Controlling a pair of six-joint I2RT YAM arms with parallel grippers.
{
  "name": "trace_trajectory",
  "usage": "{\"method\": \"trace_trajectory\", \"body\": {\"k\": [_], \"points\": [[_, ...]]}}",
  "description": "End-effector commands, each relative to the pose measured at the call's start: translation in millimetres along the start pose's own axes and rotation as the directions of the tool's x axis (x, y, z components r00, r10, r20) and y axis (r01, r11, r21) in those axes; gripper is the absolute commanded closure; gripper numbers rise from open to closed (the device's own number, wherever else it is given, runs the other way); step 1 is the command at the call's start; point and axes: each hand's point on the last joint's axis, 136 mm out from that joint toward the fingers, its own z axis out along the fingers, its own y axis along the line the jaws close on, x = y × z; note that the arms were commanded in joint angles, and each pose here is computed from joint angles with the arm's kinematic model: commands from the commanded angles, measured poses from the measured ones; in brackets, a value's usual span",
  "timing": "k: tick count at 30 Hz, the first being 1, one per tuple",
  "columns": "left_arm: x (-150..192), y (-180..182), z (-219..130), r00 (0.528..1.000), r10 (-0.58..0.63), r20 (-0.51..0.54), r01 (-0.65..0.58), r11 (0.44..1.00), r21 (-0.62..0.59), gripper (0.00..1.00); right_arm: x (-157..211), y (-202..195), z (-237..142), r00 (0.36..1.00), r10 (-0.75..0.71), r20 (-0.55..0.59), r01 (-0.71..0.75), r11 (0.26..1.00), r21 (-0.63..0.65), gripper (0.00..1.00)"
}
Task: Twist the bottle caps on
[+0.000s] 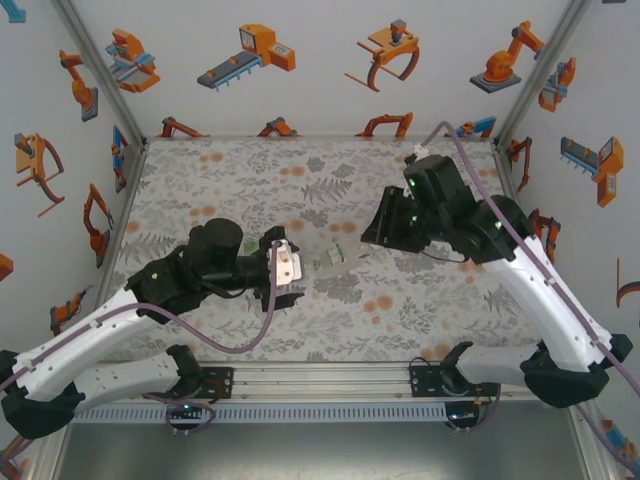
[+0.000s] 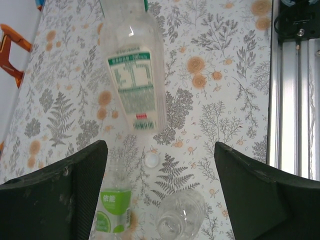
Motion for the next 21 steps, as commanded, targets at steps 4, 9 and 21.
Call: {"method": "trace_trajectory", "body": {"k": [4,9,21], "points": [[9.9,22.6,-3.8,0.988,-0.153,-0.026,0.147,0.978,-0.15,0.21,-39.9,-44.1,24.0,0.986,-0.159,-0.058,0.167,0.969,0.181,0.79],[22.0,29.3,-7.6,0.97,-0.24,-0.044,0.226,0.95,-0.214,0.21,-83.5,-72.0,62.7,0.983,-0.156,-0.099,0.176,0.954,0.244,0.81],[34.7,38.9,-23.6,0.919,-0.392,-0.027,0.365,0.877,-0.314,0.21,-177.9,-137.4,128.8,0.973,-0.195,-0.126,0.229,0.896,0.38,0.83]]}}
